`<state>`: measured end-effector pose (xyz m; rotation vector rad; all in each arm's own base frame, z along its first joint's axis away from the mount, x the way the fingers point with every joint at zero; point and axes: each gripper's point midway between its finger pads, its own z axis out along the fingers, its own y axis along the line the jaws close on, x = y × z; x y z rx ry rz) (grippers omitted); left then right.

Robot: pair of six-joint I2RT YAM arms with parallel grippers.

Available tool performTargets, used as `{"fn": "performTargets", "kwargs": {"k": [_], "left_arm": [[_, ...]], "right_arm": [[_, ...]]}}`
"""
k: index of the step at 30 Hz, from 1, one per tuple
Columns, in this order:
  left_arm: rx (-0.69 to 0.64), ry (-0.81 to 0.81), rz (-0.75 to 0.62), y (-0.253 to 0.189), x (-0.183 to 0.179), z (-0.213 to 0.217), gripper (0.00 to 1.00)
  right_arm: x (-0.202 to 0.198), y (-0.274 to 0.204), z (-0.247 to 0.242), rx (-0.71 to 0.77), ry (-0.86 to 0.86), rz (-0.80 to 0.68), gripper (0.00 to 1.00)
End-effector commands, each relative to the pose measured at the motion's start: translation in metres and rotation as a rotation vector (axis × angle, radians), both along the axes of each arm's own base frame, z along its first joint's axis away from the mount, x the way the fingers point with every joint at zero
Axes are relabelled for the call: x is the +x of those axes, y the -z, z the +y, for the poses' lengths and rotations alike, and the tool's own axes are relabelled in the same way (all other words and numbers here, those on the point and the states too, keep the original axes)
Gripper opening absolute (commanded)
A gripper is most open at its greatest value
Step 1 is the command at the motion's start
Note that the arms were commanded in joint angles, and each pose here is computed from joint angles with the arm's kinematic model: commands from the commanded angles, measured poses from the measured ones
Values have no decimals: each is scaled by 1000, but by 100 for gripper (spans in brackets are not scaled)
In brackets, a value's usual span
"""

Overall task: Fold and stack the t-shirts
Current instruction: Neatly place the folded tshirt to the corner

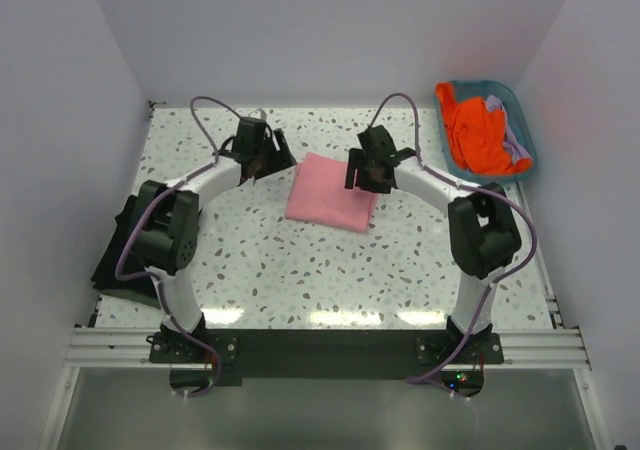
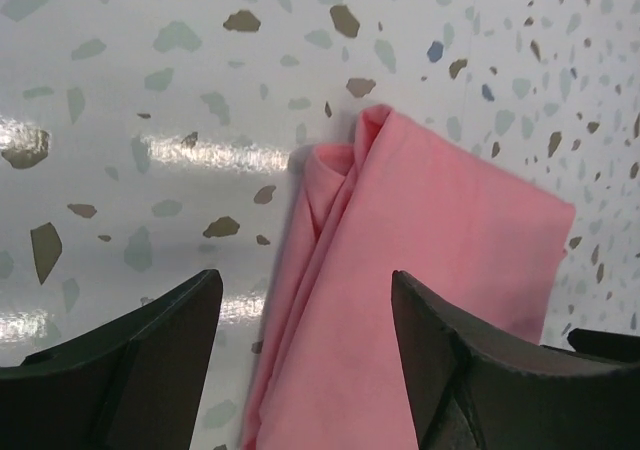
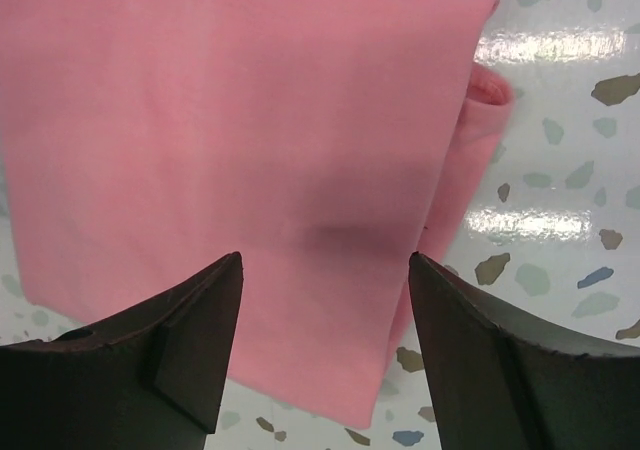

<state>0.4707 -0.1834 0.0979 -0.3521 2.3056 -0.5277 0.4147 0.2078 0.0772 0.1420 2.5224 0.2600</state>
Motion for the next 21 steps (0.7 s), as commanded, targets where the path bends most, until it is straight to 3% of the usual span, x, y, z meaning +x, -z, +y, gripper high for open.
{"fn": "performTargets", "kwargs": {"k": [1, 6, 10, 16, 21], "left_arm": [[32, 130, 58, 32, -12, -10, 74], [48, 237, 90, 56, -21, -23, 77], [37, 273, 124, 70, -25, -29, 77], [78, 254, 186, 95, -34, -29, 76], [161, 207, 276, 126, -45, -28, 69]], "right_arm": [[8, 23, -17, -45, 46, 20, 70], [11, 49, -27, -98, 48, 82, 55], [14, 62, -42, -89, 70, 117, 48], [22, 67, -43, -43, 47, 125, 47], [32, 71, -32, 12, 1, 121, 47]]}}
